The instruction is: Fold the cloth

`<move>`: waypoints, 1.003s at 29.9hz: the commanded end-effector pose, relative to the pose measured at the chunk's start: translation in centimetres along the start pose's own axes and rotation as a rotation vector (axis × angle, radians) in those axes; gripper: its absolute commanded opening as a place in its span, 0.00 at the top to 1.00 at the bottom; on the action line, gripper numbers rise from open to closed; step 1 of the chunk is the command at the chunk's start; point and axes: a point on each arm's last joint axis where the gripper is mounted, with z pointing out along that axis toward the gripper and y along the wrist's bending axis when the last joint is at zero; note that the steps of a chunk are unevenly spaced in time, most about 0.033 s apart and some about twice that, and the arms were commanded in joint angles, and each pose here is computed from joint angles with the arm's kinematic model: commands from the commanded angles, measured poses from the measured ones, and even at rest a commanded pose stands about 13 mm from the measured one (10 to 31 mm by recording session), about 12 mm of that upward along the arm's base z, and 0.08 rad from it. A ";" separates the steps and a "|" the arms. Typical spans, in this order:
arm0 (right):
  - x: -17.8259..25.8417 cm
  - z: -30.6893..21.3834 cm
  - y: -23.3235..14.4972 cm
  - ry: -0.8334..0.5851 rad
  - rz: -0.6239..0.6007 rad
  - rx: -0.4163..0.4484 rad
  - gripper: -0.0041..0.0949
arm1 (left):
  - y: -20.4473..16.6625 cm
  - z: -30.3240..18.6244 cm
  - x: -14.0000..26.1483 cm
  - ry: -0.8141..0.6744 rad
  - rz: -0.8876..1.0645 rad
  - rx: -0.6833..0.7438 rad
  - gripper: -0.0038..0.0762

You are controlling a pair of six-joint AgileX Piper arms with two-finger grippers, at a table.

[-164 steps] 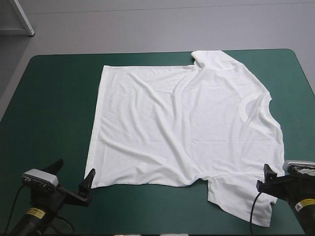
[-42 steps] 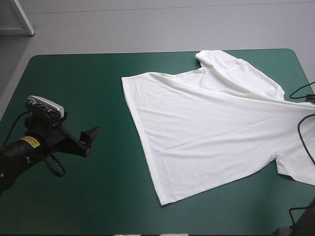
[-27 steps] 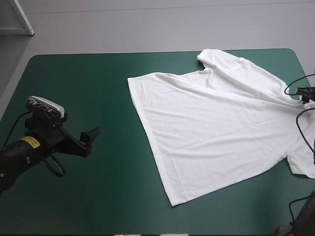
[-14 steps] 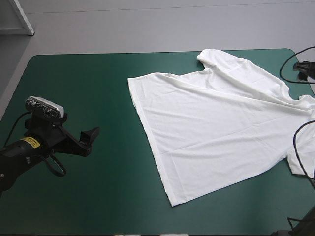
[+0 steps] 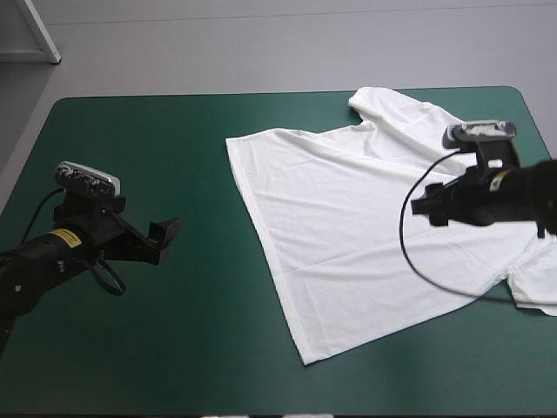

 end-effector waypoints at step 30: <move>9.7 2.4 4.6 0.123 -0.021 -0.297 0.31 | 7.4 30.3 -11.1 0.130 -0.058 0.086 0.08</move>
